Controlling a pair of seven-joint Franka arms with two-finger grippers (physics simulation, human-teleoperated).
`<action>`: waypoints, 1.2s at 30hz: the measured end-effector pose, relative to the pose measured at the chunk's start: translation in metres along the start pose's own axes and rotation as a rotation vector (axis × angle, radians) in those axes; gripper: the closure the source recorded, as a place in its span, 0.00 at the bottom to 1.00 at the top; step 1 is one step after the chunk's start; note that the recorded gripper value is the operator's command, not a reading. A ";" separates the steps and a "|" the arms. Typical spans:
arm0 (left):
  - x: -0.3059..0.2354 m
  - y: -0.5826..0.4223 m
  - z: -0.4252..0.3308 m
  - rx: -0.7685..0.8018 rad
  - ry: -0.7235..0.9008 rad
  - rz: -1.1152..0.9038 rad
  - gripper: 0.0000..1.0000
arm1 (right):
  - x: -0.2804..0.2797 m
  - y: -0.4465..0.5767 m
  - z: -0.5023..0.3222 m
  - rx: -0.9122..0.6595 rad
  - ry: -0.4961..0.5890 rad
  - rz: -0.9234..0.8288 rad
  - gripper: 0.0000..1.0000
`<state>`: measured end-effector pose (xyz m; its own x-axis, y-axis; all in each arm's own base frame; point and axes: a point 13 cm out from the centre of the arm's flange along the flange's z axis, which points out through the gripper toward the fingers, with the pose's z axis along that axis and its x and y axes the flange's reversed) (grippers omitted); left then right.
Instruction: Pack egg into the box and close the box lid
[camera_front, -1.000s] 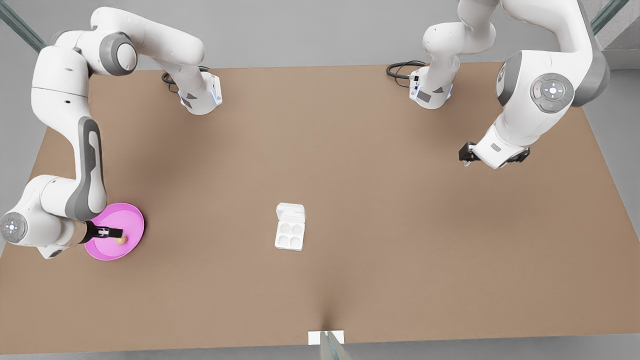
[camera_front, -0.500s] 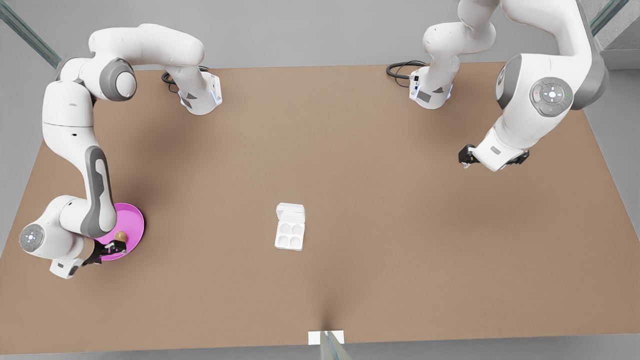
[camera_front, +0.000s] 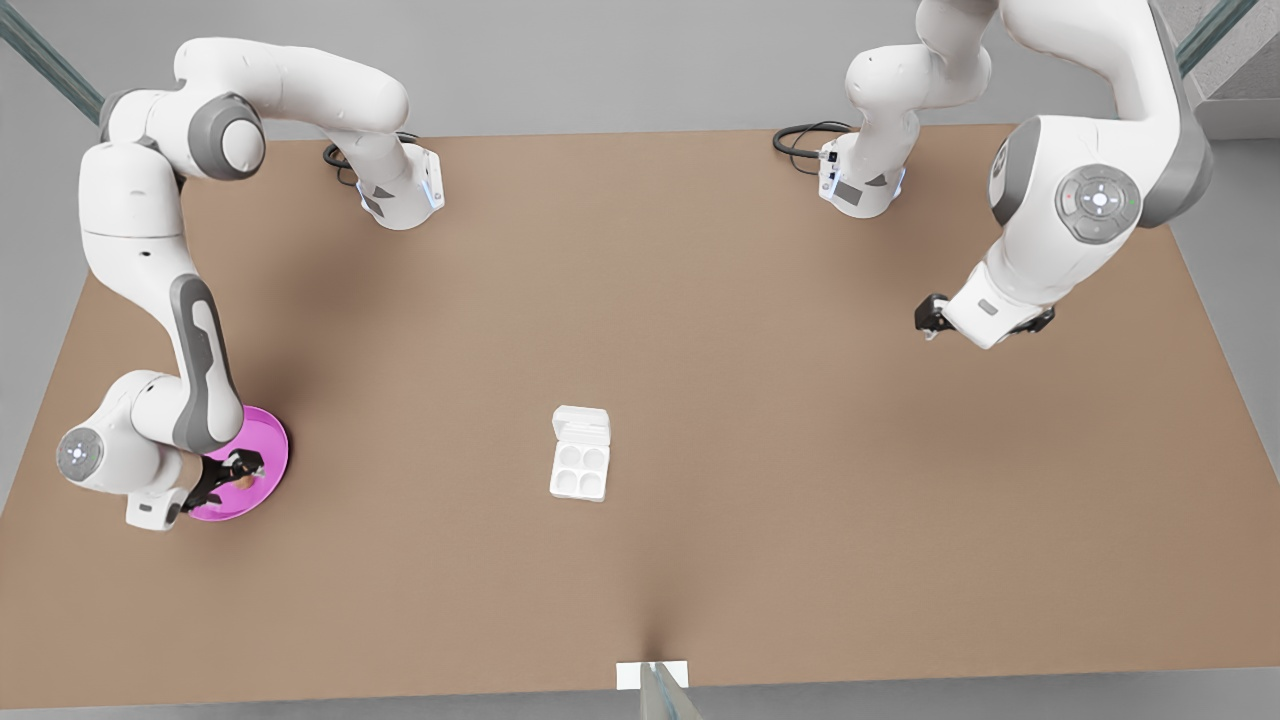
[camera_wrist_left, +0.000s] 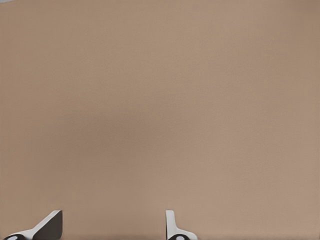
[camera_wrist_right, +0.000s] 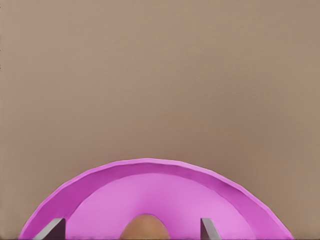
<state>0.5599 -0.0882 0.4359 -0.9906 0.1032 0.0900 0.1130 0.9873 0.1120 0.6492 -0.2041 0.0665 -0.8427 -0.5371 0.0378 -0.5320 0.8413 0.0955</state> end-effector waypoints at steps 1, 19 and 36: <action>-0.001 0.000 0.002 0.001 0.004 0.001 0.00 | 0.005 0.003 0.003 -0.008 0.007 0.001 0.00; -0.003 -0.008 0.011 0.021 0.020 0.005 0.00 | 0.023 0.013 0.017 -0.044 0.043 0.129 0.00; -0.003 -0.010 0.012 0.025 0.023 0.007 0.00 | 0.021 0.014 0.014 -0.039 0.057 0.381 0.00</action>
<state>0.5605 -0.0971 0.4231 -0.9878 0.1074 0.1131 0.1175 0.9893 0.0865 0.6227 -0.2026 0.0544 -0.9728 -0.1898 0.1330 -0.1771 0.9789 0.1016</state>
